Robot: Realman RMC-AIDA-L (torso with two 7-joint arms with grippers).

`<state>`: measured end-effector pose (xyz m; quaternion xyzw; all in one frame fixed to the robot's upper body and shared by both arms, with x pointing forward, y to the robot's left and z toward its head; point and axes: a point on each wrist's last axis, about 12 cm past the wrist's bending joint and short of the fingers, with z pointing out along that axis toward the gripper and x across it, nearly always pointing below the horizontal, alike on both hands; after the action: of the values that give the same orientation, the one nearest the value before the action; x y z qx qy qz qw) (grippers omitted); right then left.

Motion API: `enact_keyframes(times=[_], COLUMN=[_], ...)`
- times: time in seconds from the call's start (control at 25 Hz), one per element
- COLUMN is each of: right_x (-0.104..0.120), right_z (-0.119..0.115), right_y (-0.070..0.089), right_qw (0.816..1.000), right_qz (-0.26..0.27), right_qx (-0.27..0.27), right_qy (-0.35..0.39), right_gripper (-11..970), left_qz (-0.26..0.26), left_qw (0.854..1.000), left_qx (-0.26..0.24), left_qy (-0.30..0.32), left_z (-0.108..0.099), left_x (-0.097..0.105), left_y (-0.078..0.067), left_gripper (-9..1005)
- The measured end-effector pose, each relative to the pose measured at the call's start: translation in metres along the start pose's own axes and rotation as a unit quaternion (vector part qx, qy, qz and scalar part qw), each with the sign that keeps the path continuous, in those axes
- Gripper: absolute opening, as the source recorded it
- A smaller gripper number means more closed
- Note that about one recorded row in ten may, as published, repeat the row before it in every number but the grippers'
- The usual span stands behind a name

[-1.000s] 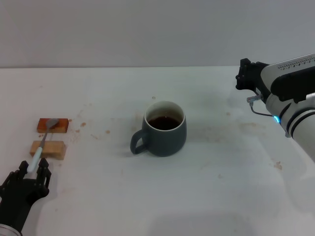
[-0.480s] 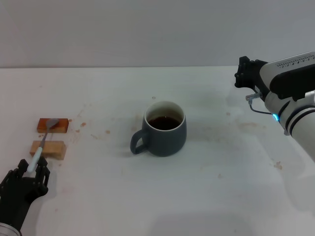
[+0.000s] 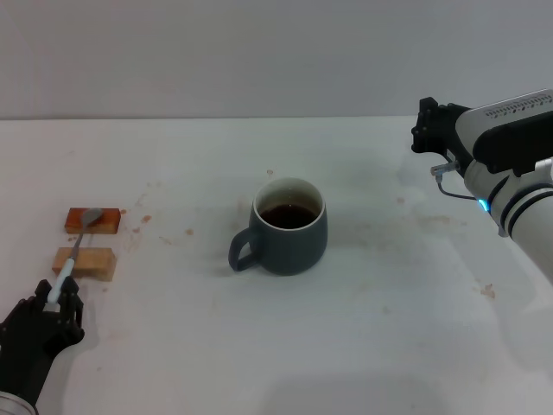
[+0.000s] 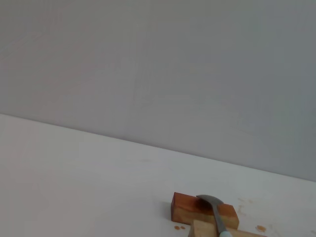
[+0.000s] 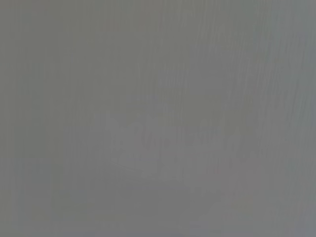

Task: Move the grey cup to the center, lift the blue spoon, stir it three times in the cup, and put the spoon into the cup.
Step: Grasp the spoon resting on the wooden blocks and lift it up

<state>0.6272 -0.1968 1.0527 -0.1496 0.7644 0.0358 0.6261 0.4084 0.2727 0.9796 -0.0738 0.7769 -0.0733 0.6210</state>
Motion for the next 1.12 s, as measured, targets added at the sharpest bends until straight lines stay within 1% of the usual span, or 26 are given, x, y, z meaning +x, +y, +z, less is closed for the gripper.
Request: enact_keyframes(times=[0.08,0.2,1.12], right_x=[0.0000,0.0002,-0.0029], right_z=[0.0000,-0.0001,0.0023], right_y=[0.0000,-0.0002,0.0010], right_qw=[1.000,1.000,1.000], right_qz=[0.000,0.000,-0.004], right_qx=[0.000,0.000,-0.003], right_qy=[0.000,0.000,-0.002], right_gripper=[7,7,6], left_qz=[0.001,0.002,0.002], left_qw=[1.000,1.000,1.000], left_qx=[0.000,0.001,-0.002], left_qy=[0.000,0.000,-0.004], left_z=[0.0002,0.0008,0.0051], left_x=[0.0001,-0.0001,-0.0013], left_y=[0.0000,-0.0001,-0.0008], left_gripper=[438,277,232])
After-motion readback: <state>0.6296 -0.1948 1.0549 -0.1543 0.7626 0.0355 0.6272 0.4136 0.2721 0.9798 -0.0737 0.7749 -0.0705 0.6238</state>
